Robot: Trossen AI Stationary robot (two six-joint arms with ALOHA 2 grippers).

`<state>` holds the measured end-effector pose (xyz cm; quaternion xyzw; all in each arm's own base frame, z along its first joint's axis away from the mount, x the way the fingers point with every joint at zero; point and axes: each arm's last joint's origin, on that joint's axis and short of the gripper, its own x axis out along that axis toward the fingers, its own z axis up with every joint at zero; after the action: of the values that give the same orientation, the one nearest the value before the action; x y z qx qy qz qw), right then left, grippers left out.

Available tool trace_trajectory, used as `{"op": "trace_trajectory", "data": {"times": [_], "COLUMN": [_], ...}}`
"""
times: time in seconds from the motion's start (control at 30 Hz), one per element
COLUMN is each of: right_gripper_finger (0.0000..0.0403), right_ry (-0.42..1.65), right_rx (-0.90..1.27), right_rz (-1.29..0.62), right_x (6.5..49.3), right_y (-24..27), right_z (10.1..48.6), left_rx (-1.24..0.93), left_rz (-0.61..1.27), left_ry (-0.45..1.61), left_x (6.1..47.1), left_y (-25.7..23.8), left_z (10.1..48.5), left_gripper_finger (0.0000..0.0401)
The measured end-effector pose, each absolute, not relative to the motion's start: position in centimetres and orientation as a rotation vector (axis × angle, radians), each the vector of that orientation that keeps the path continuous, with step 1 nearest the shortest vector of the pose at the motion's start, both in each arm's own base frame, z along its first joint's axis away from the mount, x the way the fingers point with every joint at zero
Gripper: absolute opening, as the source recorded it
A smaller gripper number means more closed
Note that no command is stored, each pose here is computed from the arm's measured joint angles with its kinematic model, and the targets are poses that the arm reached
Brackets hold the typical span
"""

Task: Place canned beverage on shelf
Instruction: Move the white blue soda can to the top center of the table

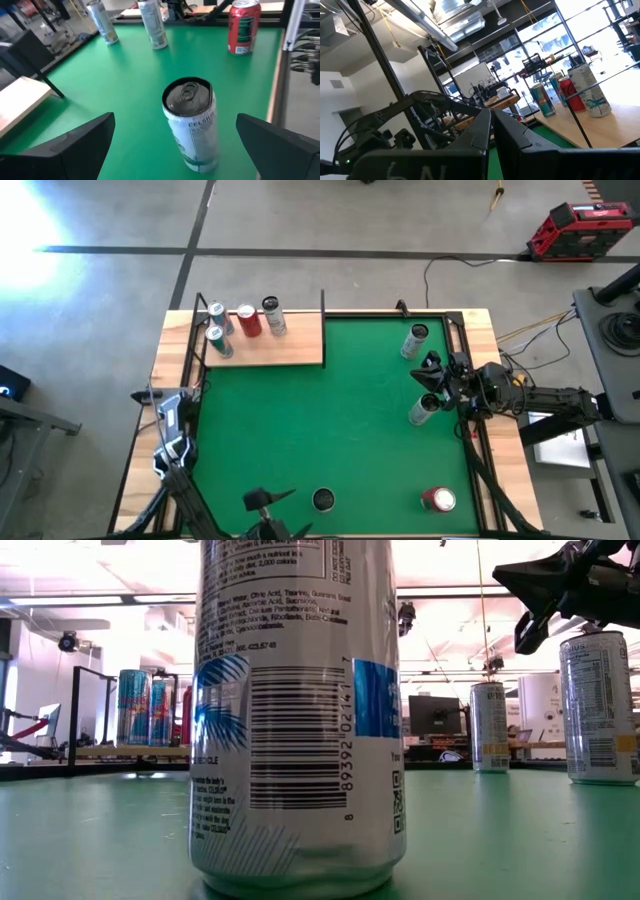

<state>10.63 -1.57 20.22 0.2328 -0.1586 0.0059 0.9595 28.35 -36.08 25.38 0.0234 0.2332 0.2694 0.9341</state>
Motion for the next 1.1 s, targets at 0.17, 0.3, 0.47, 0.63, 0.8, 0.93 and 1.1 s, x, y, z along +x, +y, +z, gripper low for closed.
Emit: {"op": "trace_trajectory", "data": {"times": [0.17, 0.3, 0.47, 0.63, 0.8, 0.93, 1.1], "right_gripper_finger": [0.0013, 0.0013, 0.0013, 0.0013, 0.0013, 0.0013, 0.0013], "right_ry": [-0.322, -0.322, -0.322, -0.322, -0.322, -0.322, -0.322], "right_rx": [0.472, 0.472, 0.472, 0.472, 0.472, 0.472, 0.472], "right_rz": [0.012, 0.012, 0.011, 0.011, 0.012, 0.012, 0.012], "right_x": [10.6, 10.6, 10.6, 10.6, 10.6, 10.6, 10.6], "right_y": [-1.6, -1.6, -1.6, -1.6, -1.6, -1.6, -1.6], "right_z": [20.2, 20.2, 20.2, 20.2, 20.2, 20.2, 20.2], "left_rx": [0.111, 0.092, 0.067, 0.039, -0.037, -0.091, -0.146], "left_rz": [0.555, 0.557, 0.569, 0.588, 0.605, 0.611, 0.597], "left_ry": [0.435, 0.428, 0.421, 0.413, 0.453, 0.515, 0.6], "left_x": [28.6, 28.9, 29.6, 30.6, 32.0, 33.0, 33.9], "left_y": [-36.4, -36.5, -36.3, -35.7, -34.9, -34.2, -33.4], "left_z": [24.5, 24.3, 24.0, 24.0, 23.9, 24.1, 24.8], "left_gripper_finger": [0.04, 0.04, 0.04, 0.04, 0.04, 0.04, 0.04]}}
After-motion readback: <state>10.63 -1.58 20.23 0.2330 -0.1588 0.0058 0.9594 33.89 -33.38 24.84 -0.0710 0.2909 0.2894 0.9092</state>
